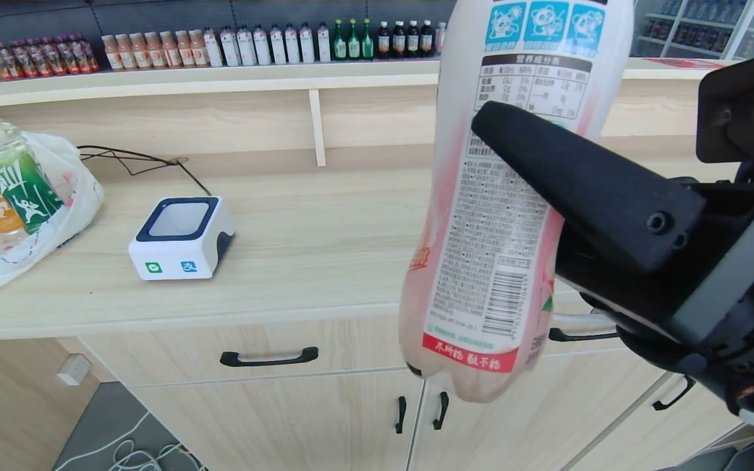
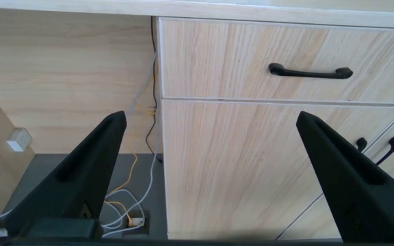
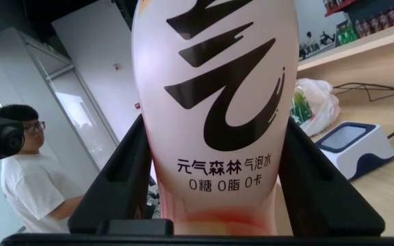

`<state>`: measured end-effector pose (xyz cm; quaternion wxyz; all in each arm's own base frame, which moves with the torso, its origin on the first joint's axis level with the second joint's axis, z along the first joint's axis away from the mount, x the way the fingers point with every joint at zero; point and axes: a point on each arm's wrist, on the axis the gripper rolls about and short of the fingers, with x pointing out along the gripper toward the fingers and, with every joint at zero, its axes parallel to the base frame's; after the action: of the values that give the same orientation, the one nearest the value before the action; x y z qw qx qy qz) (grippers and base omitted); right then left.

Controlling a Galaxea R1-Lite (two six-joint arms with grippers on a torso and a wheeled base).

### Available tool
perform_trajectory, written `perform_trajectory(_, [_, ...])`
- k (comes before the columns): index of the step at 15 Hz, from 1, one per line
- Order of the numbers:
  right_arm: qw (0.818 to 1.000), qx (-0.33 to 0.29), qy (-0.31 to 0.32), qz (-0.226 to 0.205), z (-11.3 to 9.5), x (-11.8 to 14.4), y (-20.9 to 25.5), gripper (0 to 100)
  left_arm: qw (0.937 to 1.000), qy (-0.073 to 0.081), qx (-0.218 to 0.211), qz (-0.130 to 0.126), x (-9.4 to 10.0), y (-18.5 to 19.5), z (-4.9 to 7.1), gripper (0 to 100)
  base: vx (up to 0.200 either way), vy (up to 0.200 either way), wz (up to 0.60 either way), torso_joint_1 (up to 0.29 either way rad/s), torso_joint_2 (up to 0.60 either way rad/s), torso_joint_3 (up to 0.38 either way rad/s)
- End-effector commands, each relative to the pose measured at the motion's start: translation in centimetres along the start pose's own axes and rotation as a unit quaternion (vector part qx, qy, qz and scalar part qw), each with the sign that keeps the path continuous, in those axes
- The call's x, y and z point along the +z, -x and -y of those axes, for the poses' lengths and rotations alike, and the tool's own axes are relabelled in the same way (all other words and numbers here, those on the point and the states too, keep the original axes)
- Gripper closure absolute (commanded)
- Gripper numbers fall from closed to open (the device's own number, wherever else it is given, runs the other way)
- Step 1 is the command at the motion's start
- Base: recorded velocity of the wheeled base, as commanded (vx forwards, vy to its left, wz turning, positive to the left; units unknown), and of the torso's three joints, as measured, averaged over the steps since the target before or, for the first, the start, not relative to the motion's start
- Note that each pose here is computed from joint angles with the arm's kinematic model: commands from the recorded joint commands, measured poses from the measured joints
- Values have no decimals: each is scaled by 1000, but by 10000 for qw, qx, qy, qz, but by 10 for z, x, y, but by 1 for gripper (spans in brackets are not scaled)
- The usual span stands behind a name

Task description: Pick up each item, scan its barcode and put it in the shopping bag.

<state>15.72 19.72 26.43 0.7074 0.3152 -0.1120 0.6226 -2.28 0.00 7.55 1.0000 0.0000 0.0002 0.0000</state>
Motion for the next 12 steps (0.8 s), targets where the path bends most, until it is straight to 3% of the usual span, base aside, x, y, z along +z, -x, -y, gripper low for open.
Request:
perform_trajectory(1, [10000,30,16,34,-2,2,0,100,10000,0,-8,2,0,0,0,0,0,0,0,0,0,0])
perform_trajectory(7, [9999,-21,46,-108,-9,-2,13,100,10000,0,0,2,0,0,0,0,0,0,0,0,0,0])
perform_trajectory(12, [9975,-119,666,-221,-6,-8,18,100,10000,-15,-8,-6,0,0,0,0,0,0,0,0,0,0])
